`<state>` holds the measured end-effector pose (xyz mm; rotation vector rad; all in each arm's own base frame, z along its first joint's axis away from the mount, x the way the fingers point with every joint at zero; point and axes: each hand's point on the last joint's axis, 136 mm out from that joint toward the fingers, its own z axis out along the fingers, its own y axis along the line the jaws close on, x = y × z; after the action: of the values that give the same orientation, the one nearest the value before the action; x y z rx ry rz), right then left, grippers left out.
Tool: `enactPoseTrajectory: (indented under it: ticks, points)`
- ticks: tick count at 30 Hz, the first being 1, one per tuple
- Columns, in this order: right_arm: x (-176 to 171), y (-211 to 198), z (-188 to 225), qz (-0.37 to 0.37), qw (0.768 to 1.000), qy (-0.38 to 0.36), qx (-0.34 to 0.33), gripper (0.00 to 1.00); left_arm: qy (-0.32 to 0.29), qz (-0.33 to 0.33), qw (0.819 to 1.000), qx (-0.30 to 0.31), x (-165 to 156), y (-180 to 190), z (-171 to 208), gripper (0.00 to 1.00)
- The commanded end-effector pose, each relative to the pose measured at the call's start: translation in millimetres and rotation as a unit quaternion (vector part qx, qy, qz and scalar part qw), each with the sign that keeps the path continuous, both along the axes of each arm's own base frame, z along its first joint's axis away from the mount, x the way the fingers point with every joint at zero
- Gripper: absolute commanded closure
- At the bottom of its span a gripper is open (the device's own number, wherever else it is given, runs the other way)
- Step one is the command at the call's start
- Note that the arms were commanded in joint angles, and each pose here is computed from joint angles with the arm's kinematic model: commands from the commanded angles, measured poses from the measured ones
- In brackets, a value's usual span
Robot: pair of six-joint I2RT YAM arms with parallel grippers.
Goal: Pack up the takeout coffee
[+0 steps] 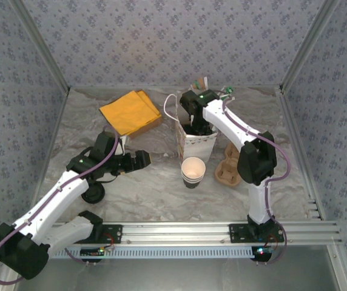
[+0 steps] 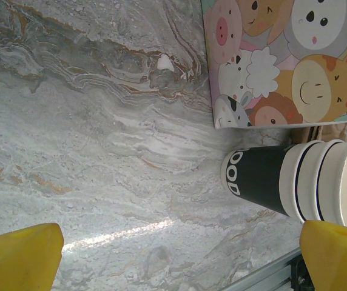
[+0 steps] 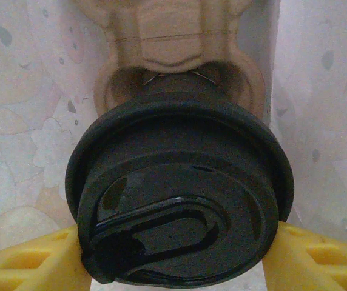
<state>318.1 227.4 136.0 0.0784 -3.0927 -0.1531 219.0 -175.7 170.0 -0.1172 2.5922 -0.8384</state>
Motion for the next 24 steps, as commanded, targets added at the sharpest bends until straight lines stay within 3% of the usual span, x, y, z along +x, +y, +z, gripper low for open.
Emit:
enactPoseTrajectory:
  ticks: [1,24]
  points:
    - [-6,-6,-39,0.006,0.998,0.047,-0.034,0.33,-0.012,-0.005,1.0,-0.002,1,-2,10,0.0]
    - [0,-6,-24,0.009,0.999,0.037,-0.032,0.32,-0.014,-0.004,1.0,-0.003,2,-2,10,0.0]
